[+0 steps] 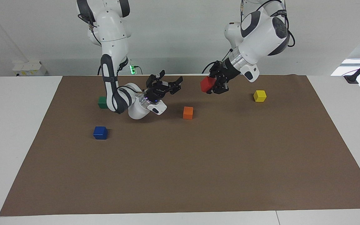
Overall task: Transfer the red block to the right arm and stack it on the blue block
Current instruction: 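Carry the red cube toward the right gripper while it reaches center, then grasp the red cube with the right gripper and open the left gripper, then carry the red cube toward the blue cube while the left gripper retracts, then lower the red cube onto the blue cube with the right gripper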
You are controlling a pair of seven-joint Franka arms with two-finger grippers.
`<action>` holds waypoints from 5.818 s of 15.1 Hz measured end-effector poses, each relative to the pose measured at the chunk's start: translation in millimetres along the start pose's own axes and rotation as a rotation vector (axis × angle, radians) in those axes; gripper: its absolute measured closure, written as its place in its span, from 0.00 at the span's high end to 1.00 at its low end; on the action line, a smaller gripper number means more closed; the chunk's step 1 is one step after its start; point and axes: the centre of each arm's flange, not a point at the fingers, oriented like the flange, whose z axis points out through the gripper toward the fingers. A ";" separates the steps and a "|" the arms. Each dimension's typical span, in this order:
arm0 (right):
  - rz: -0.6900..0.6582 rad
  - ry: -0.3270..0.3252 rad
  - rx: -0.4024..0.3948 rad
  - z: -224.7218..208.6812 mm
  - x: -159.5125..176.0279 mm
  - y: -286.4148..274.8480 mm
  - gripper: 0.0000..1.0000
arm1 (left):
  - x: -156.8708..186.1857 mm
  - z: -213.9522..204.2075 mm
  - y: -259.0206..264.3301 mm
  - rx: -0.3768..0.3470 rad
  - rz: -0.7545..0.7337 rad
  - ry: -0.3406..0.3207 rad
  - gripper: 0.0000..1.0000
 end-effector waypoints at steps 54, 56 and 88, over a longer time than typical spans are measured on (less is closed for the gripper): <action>-0.080 0.115 -0.233 6.0 17.8 41.8 0.56 | 112.1 -55.1 30.9 -0.299 0.051 -0.022 1.00; -0.078 0.124 -0.312 15.7 27.9 22.0 0.56 | 147.9 -72.3 37.8 -0.305 0.131 0.014 1.00; -0.143 0.217 -2.292 39.2 57.1 -223.6 0.56 | 186.4 -151.7 79.7 0.397 1.453 0.454 1.00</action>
